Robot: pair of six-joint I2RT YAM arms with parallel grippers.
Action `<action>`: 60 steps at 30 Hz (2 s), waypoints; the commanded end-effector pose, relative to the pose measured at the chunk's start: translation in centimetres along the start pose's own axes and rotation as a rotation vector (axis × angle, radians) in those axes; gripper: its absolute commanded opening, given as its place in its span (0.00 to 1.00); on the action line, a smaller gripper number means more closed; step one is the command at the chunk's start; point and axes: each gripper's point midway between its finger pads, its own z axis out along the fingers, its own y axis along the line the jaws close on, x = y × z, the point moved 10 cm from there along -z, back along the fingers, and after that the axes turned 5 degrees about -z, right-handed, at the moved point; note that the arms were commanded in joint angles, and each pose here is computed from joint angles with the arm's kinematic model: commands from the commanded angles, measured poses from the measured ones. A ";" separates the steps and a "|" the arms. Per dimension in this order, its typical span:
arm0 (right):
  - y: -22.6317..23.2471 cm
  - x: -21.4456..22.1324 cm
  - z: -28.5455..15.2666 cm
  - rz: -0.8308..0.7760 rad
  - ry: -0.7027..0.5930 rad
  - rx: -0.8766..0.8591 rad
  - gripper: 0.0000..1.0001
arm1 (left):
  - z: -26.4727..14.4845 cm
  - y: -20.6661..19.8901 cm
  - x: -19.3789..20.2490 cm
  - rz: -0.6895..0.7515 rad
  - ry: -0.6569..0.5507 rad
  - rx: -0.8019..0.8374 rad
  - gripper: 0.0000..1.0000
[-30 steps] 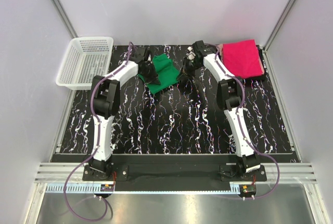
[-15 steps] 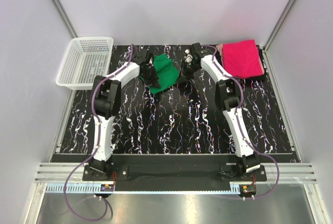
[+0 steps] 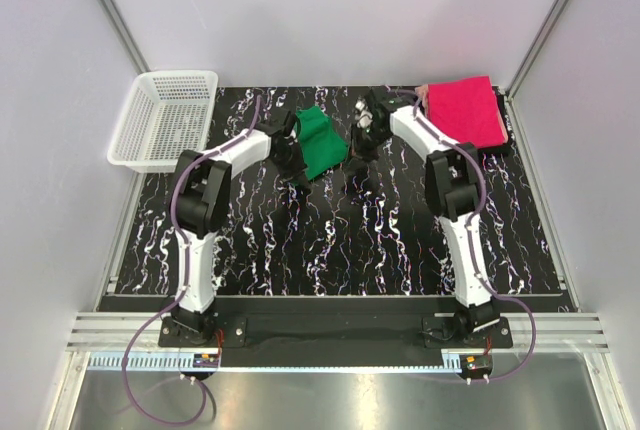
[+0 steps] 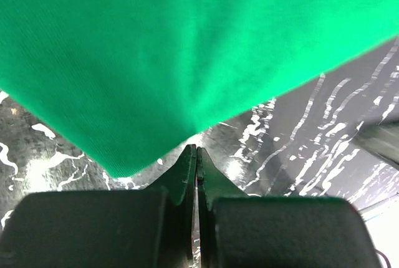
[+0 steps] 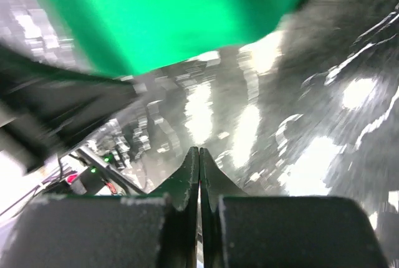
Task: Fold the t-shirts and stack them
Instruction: Fold the tshirt
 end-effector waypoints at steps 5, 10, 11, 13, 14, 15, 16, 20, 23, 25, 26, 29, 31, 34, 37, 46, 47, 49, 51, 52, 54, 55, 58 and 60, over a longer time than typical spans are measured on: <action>6.8 -1.4 -9.6 -0.218 -0.287 -0.058 0.00 | -4.7 -2.2 -0.6 0.066 -0.115 0.095 0.00; 6.8 -3.8 -9.0 -0.217 -0.314 -0.024 0.00 | -5.5 -2.7 -1.7 0.074 -0.166 0.101 0.00; 5.8 -4.3 -7.4 -0.191 -0.292 -0.005 0.00 | -5.7 -2.9 -2.3 0.068 -0.171 0.111 0.00; 5.7 -5.1 -6.9 -0.184 -0.306 0.009 0.00 | -4.9 -2.6 -2.9 0.048 -0.155 0.090 0.00; 4.6 -5.6 -5.0 -0.157 -0.275 0.021 0.00 | -5.0 -2.9 -3.3 0.046 -0.156 0.088 0.00; 4.3 -5.7 -4.3 -0.150 -0.258 0.017 0.00 | -4.9 -2.9 -3.5 0.045 -0.154 0.086 0.00; 4.9 -6.5 -4.6 -0.163 -0.290 -0.003 0.00 | -4.6 -2.9 -3.7 0.043 -0.154 0.078 0.00; 3.0 -7.6 -0.5 -0.112 -0.262 -0.025 0.00 | -4.3 -2.9 -4.4 0.033 -0.164 0.060 0.00; 2.5 -7.8 0.7 -0.124 -0.271 -0.022 0.00 | -4.1 -2.9 -4.7 0.034 -0.165 0.051 0.00; 2.1 -7.8 1.4 -0.134 -0.270 -0.001 0.00 | -4.0 -2.7 -5.0 0.034 -0.173 0.041 0.00; 2.0 -7.9 1.4 -0.137 -0.275 0.005 0.00 | -4.0 -2.9 -5.1 0.038 -0.179 0.043 0.00; 1.6 -7.9 1.8 -0.147 -0.275 0.024 0.00 | -3.6 -2.8 -5.6 0.039 -0.171 0.037 0.00; 1.0 -7.4 2.2 -0.142 -0.245 0.041 0.00 | -2.9 -2.5 -5.7 0.034 -0.152 0.025 0.00; 0.2 -6.6 2.9 -0.130 -0.200 0.068 0.00 | -2.2 -2.2 -5.6 0.029 -0.137 0.014 0.00; -0.1 -6.1 2.9 -0.129 -0.178 0.075 0.00 | -1.4 -1.8 -5.4 0.024 -0.124 -0.006 0.00; -0.3 -5.4 2.7 -0.124 -0.148 0.091 0.00 | 0.0 -0.9 -4.3 0.028 -0.098 -0.061 0.00; -0.2 -5.3 2.6 -0.122 -0.141 0.092 0.00 | 0.2 -0.7 -4.1 0.025 -0.091 -0.066 0.00; -0.1 -4.8 2.5 -0.128 -0.125 0.097 0.00 | 0.4 -0.6 -3.7 0.023 -0.082 -0.075 0.00; -0.2 -4.3 2.7 -0.121 -0.104 0.100 0.00 | 0.4 -0.6 -3.4 0.023 -0.074 -0.079 0.00; -0.2 -4.0 2.8 -0.121 -0.096 0.101 0.00 | 0.4 -0.7 -3.1 0.025 -0.069 -0.080 0.00; 0.0 -3.5 2.6 -0.125 -0.083 0.109 0.00 | 0.5 -0.5 -2.4 0.026 -0.058 -0.088 0.00; 0.4 -3.1 2.6 -0.132 -0.075 0.110 0.00 | 0.5 -0.6 -2.0 0.030 -0.050 -0.090 0.00; 0.8 -1.8 2.5 -0.136 -0.043 0.138 0.00 | 0.4 -0.6 -0.7 0.040 -0.031 -0.099 0.00; 0.8 -0.9 2.2 -0.125 -0.023 0.142 0.00 | 0.1 -0.4 0.2 0.048 -0.023 -0.105 0.00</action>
